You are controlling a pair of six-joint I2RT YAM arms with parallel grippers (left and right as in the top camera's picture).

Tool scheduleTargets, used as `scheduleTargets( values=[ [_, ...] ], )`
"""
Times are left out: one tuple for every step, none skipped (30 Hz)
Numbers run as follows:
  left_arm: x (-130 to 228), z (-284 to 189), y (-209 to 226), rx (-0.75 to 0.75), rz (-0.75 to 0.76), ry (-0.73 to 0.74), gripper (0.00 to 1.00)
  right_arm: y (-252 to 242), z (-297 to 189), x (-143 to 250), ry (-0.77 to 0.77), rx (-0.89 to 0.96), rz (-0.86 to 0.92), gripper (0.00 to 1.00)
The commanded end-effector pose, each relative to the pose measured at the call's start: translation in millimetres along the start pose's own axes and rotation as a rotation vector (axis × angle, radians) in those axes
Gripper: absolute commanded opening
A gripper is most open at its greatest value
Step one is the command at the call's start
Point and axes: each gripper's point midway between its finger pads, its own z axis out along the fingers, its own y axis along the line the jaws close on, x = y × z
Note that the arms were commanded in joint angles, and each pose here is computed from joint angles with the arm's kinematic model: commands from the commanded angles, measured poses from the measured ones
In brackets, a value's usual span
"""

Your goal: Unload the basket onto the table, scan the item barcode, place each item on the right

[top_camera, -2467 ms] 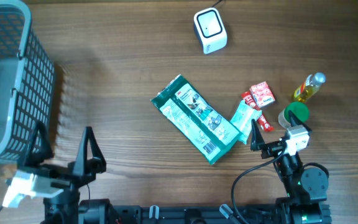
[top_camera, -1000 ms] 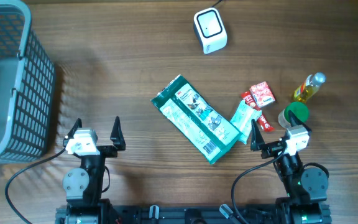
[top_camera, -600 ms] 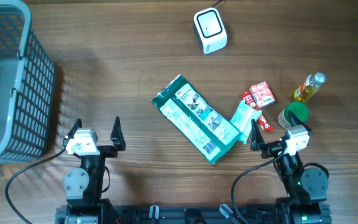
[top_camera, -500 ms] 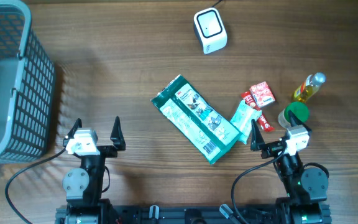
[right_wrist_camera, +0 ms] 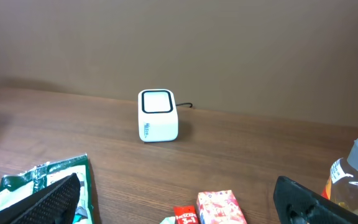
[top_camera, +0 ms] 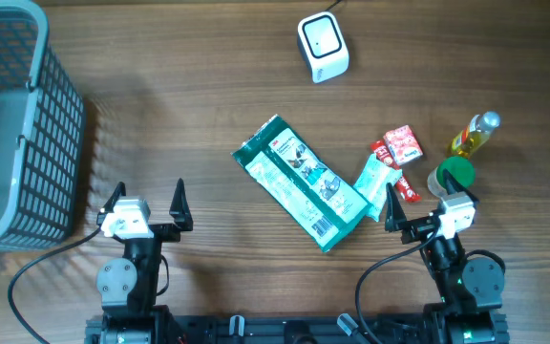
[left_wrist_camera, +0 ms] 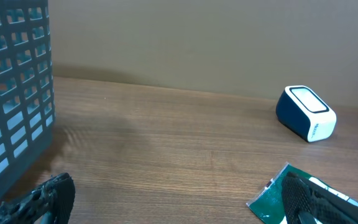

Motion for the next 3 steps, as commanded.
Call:
scheduleTargets(
  values=[
    [1.3, -0.3, 1.0, -0.007, 0.022, 0.002, 1.00, 1.7, -0.6, -2.9, -0.014, -0.011, -0.021, 1.00],
    [1.1, -0.3, 1.0, -0.007, 0.022, 0.002, 1.00, 1.7, -0.6, -2.9, -0.014, -0.011, -0.021, 1.00],
    [1.1, -0.3, 1.0, -0.007, 0.022, 0.002, 1.00, 1.7, -0.6, -2.9, -0.014, -0.011, -0.021, 0.99]
  ],
)
